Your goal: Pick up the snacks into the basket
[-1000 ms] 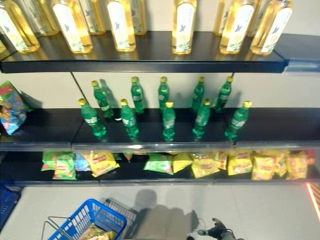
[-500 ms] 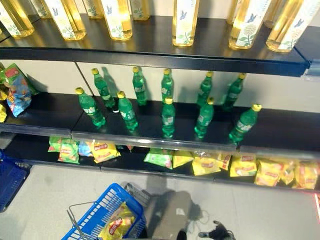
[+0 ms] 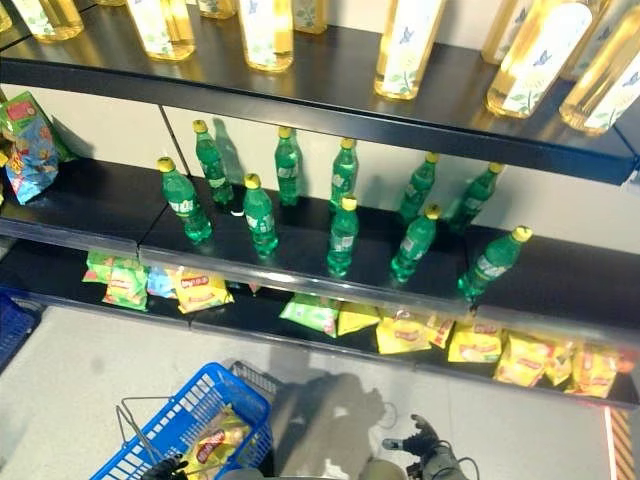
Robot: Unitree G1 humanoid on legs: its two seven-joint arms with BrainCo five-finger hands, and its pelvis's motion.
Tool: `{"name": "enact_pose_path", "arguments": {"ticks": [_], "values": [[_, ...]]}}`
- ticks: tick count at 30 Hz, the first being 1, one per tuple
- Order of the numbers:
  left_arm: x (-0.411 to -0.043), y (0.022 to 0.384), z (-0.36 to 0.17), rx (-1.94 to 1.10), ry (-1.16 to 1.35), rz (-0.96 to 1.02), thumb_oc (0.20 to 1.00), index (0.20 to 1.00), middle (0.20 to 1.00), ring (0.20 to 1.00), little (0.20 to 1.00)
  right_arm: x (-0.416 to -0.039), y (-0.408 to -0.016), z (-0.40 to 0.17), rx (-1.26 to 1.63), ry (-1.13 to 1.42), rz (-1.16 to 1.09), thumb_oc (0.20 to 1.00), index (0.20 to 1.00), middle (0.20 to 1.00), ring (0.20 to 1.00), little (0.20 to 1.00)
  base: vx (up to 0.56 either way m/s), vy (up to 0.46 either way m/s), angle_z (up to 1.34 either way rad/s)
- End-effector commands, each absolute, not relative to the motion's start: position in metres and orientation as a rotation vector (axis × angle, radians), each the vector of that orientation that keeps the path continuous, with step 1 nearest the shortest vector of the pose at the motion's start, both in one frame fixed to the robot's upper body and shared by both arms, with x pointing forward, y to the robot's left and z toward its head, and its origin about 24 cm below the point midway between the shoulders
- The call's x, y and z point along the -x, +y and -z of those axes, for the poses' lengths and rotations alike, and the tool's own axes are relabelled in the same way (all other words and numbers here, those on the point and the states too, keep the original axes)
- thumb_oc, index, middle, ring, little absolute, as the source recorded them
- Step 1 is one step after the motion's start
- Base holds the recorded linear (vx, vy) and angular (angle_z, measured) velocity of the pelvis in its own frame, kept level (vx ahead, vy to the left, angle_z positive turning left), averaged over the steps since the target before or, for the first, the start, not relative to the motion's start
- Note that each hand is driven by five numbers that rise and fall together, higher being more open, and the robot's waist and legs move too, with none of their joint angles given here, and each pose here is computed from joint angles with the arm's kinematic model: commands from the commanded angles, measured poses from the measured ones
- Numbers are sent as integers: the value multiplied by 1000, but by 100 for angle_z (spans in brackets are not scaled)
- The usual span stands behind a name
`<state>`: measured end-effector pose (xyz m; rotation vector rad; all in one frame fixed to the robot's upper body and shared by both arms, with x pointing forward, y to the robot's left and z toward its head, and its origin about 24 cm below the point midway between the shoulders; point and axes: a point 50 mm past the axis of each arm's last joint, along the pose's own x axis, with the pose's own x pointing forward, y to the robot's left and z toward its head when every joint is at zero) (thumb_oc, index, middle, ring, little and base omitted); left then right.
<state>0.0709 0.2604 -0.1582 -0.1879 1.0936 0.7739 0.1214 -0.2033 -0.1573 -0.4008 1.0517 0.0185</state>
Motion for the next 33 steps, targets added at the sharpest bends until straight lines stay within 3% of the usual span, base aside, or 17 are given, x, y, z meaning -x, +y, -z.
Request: {"name": "enact_pose_path", "arguments": {"ticks": [1, 6, 13, 23, 33], "values": [[-76, 277, 150, 167, 1015, -847, 200, 200, 200, 200, 200, -124, -210, 157, 434, 1063, 2, 1000, 1000, 1000, 1000, 1000, 16, -336, 23], [-58, 262, 159, 218, 1082, -851, 200, 200, 200, 200, 200, -113, -223, 157, 373, 1089, 83, 1000, 1000, 1000, 1000, 1000, -31, -273, -4], [-62, 234, 166, 257, 1104, -768, 200, 200, 200, 200, 200, -113, -248, 152, 378, 1088, 193, 1000, 1000, 1000, 1000, 1000, -72, -72, 47], [-84, 234, 162, 216, 1045, -668, 200, 200, 200, 200, 200, -126, -245, 148, 337, 1034, 188, 1000, 1000, 1000, 1000, 1000, -18, 154, -36], [-79, 252, 158, 170, 1052, -701, 200, 200, 200, 200, 200, -139, -224, 146, 307, 972, 128, 1000, 1000, 1000, 1000, 1000, -54, 96, -38]]}}
